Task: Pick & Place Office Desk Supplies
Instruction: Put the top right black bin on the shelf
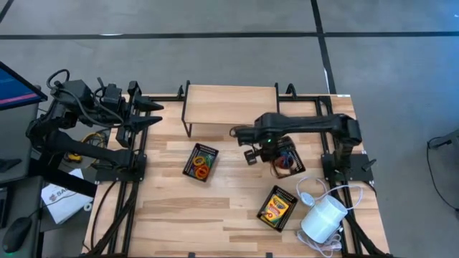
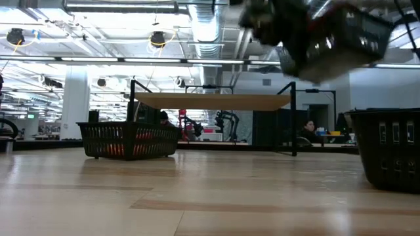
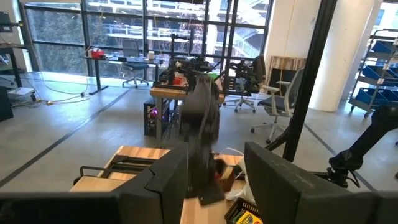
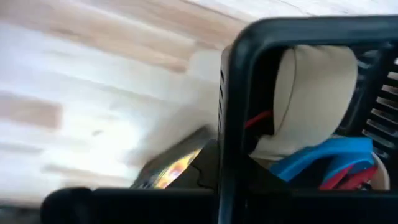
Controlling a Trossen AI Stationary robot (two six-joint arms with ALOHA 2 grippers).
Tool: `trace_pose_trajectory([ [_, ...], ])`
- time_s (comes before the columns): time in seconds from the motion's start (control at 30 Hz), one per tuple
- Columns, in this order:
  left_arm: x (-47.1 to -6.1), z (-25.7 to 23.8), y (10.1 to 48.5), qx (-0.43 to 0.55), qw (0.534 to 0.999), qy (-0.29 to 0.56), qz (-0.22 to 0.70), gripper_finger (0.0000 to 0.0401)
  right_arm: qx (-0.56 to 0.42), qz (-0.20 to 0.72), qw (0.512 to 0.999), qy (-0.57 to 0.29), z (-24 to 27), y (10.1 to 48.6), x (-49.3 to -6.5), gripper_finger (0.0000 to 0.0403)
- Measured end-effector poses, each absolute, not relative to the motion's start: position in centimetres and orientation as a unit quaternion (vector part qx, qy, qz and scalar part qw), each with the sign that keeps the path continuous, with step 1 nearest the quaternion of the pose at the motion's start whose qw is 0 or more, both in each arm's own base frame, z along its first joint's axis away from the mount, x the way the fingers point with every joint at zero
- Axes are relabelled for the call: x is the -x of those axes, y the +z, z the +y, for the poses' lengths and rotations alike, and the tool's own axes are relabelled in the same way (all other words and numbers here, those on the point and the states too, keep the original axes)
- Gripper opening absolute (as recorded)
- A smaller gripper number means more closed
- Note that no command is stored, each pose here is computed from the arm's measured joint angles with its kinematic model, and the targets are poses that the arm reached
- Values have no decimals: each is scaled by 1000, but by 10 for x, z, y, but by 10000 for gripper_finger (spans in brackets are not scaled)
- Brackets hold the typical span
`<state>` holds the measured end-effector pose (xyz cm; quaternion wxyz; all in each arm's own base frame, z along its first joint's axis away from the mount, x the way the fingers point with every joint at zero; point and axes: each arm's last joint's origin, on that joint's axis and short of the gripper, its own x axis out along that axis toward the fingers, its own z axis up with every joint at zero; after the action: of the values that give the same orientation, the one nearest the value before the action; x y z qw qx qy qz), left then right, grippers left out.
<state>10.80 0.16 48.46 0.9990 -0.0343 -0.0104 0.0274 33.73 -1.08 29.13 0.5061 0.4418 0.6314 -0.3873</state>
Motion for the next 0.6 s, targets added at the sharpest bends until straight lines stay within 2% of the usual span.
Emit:
trace_pose_trajectory([
  [0.1,-108,2,484,34,999,26,-10,153,-484,579,541,-372,-15,332,-336,0],
  [0.23,-108,1,484,34,999,16,-10,153,-538,504,564,-372,-39,373,-329,0],
  [0.37,-107,1,485,34,999,8,-10,153,-560,462,569,-387,-73,385,-323,0],
  [0.6,-106,0,485,46,999,3,-11,153,-571,426,554,-431,-134,383,-305,0],
])
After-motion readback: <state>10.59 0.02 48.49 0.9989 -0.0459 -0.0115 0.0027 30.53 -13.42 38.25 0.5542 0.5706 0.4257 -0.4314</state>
